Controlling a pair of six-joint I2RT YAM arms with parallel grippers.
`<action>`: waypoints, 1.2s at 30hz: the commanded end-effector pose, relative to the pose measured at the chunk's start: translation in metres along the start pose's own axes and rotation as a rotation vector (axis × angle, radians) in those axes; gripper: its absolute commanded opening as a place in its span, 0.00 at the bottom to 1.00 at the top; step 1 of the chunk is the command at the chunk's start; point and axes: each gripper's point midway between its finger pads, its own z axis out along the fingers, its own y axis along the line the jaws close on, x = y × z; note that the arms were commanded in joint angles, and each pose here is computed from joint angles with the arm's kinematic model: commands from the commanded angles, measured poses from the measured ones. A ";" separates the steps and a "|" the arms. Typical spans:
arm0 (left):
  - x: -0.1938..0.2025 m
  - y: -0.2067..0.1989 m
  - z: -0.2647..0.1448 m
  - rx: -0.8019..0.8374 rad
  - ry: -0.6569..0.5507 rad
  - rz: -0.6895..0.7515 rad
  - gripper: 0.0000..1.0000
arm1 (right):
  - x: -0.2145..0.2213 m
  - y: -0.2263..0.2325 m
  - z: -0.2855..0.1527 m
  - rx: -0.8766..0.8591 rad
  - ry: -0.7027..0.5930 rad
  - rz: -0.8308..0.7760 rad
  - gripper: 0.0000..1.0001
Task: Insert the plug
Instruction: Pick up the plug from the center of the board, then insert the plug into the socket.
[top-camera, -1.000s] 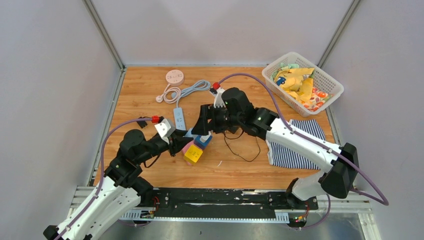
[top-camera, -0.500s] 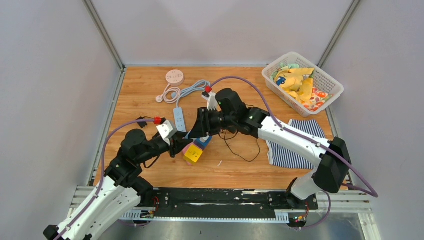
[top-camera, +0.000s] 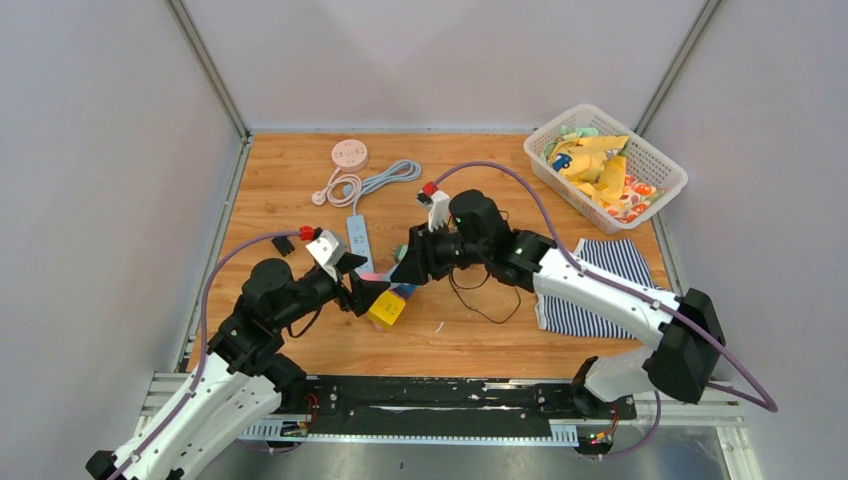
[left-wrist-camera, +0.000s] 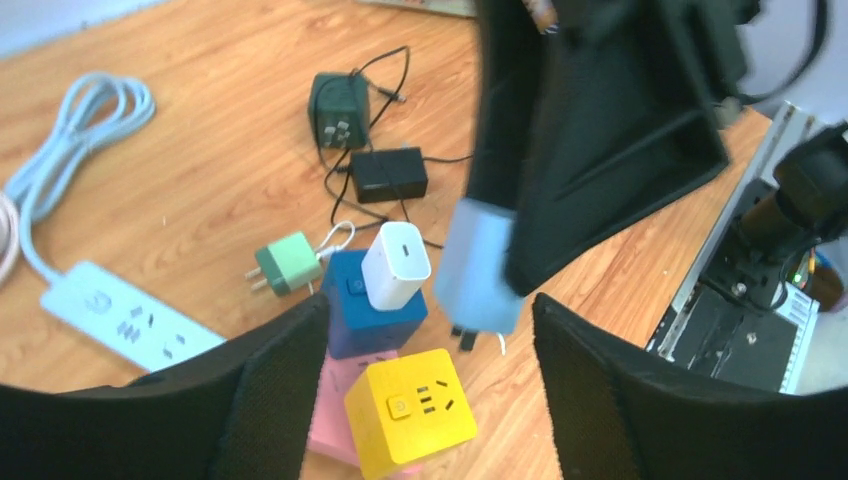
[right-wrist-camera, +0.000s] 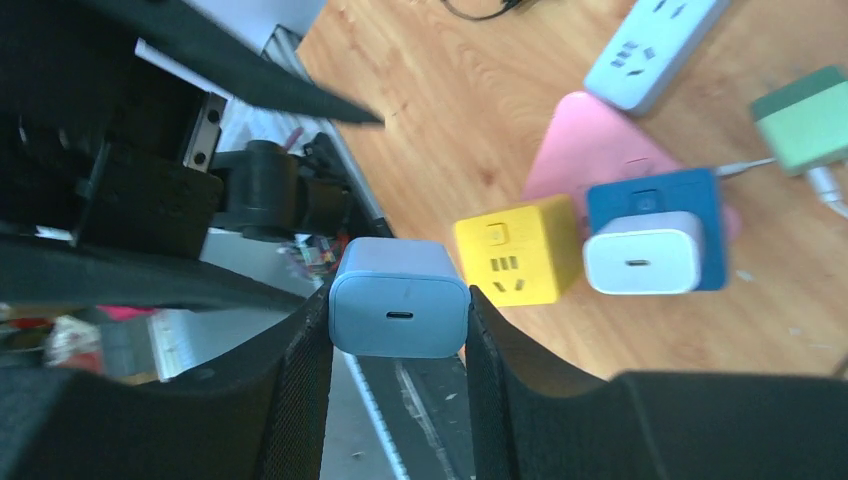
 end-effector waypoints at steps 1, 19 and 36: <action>0.000 0.019 -0.002 -0.159 0.043 -0.178 0.79 | -0.021 -0.006 -0.019 0.025 -0.171 -0.236 0.00; 0.076 0.047 0.019 -0.211 0.333 -0.767 0.62 | 0.006 -0.015 -0.016 0.060 -0.226 -0.681 0.00; 0.119 0.057 0.005 -0.336 0.429 -0.776 0.49 | 0.046 -0.014 0.025 0.055 -0.074 -0.769 0.00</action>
